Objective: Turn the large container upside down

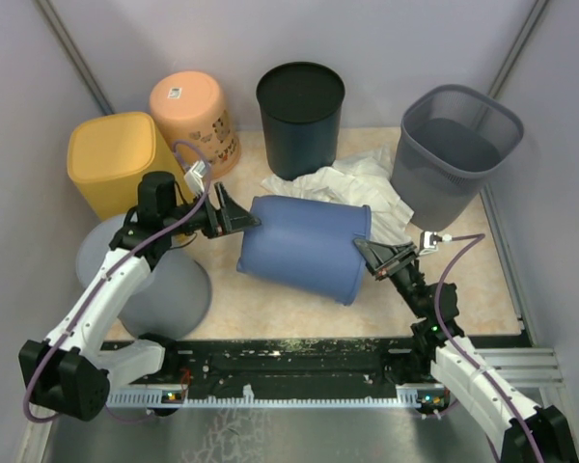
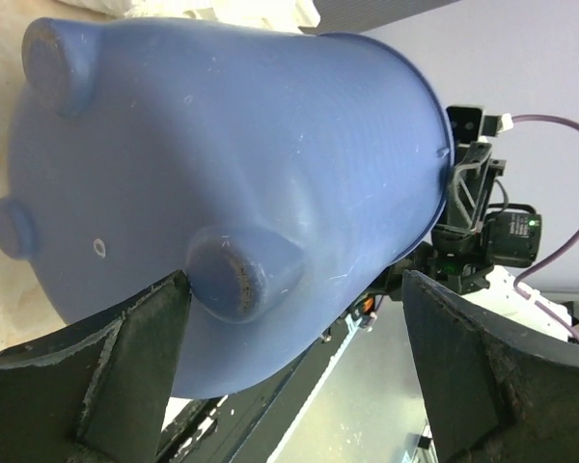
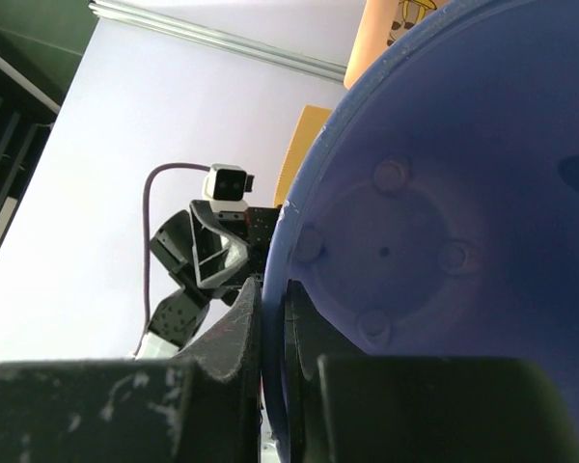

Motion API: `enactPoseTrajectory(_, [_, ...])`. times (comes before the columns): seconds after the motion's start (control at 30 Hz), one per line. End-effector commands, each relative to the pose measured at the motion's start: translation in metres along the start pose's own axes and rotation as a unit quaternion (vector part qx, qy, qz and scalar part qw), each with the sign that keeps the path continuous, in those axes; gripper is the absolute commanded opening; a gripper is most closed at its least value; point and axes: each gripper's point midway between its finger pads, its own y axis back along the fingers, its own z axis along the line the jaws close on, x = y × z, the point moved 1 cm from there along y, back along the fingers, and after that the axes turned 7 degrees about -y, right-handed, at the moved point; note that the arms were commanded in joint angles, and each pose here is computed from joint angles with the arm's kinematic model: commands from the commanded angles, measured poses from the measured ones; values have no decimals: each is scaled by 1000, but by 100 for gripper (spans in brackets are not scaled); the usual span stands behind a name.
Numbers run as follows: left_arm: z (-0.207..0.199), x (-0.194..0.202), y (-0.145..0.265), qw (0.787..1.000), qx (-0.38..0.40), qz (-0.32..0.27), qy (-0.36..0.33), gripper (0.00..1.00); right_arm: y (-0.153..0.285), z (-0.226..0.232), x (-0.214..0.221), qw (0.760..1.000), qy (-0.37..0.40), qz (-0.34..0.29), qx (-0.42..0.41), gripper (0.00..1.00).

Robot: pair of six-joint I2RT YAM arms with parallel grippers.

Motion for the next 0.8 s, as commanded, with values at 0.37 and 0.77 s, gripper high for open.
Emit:
enactPoseTrajectory(0.37, [-73,-48,25,989,127,-64,-49,92,-15,8,14,998,-21,51,-3,0])
enactPoseTrajectory(0.77, [-89,-58,35,985,139,-79,-62,92,-42,-23,66,990,-69,116,33,22])
